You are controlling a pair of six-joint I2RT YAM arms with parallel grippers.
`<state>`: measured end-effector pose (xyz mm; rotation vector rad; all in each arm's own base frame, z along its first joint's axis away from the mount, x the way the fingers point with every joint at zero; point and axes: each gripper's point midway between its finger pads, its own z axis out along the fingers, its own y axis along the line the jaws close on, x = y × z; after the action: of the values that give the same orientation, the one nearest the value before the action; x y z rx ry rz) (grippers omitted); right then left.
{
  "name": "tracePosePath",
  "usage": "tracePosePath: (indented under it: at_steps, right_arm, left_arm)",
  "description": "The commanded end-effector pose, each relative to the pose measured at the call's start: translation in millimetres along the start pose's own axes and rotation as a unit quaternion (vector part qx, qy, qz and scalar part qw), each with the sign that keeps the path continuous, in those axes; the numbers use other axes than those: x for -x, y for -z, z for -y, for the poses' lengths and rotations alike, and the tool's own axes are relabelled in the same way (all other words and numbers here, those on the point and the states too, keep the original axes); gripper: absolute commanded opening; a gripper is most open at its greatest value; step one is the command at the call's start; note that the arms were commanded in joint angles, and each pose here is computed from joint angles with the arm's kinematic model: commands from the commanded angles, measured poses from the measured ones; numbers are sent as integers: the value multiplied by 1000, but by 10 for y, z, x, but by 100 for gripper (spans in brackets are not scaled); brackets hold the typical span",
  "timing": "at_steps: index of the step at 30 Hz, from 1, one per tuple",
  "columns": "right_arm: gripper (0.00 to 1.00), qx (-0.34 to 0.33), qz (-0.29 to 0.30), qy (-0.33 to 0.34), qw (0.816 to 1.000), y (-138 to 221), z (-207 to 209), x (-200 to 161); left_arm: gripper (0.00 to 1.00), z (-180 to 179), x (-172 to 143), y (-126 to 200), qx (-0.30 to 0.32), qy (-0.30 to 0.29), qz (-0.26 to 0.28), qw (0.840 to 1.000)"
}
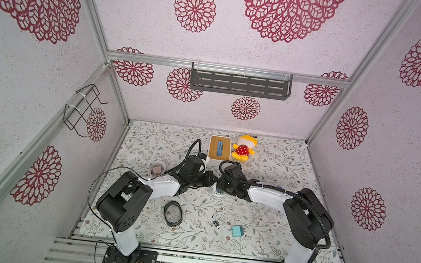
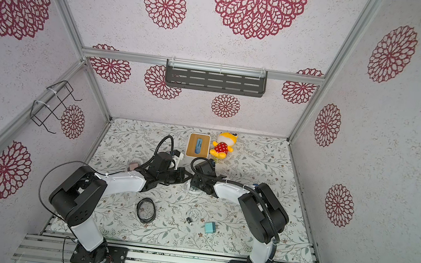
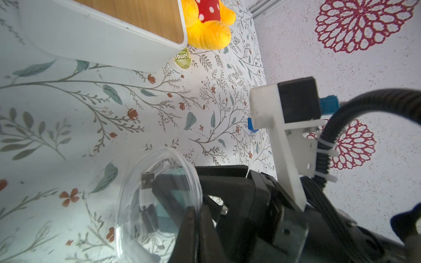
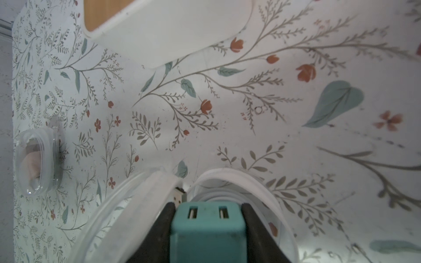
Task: Pack away charging kits
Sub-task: Place the storage bag at the center of the board.
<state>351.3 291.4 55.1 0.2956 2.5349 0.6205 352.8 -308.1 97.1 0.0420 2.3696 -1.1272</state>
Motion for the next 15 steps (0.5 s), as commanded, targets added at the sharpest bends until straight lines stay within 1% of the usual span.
tracePosePath:
  at_steps: [1,8,11,13,15]
  right_arm:
    - [20,8,15,-20,1000,14,-97,124]
    - [21,-20,35,-21,999,-22,0,196]
    - [22,-29,35,-18,999,-29,37,191]
    - [26,-29,32,-17,999,-33,38,175]
    - [33,-22,29,-16,999,-25,9,167]
  left_arm:
    - [0,114,49,-39,-24,-2,0,1000]
    - [0,135,14,-92,-35,3,-13,999]
    - [0,133,15,-89,-34,3,-13,999]
    - [0,127,23,-85,-32,3,-11,999]
    - [0,111,23,-88,-28,4,-11,1000]
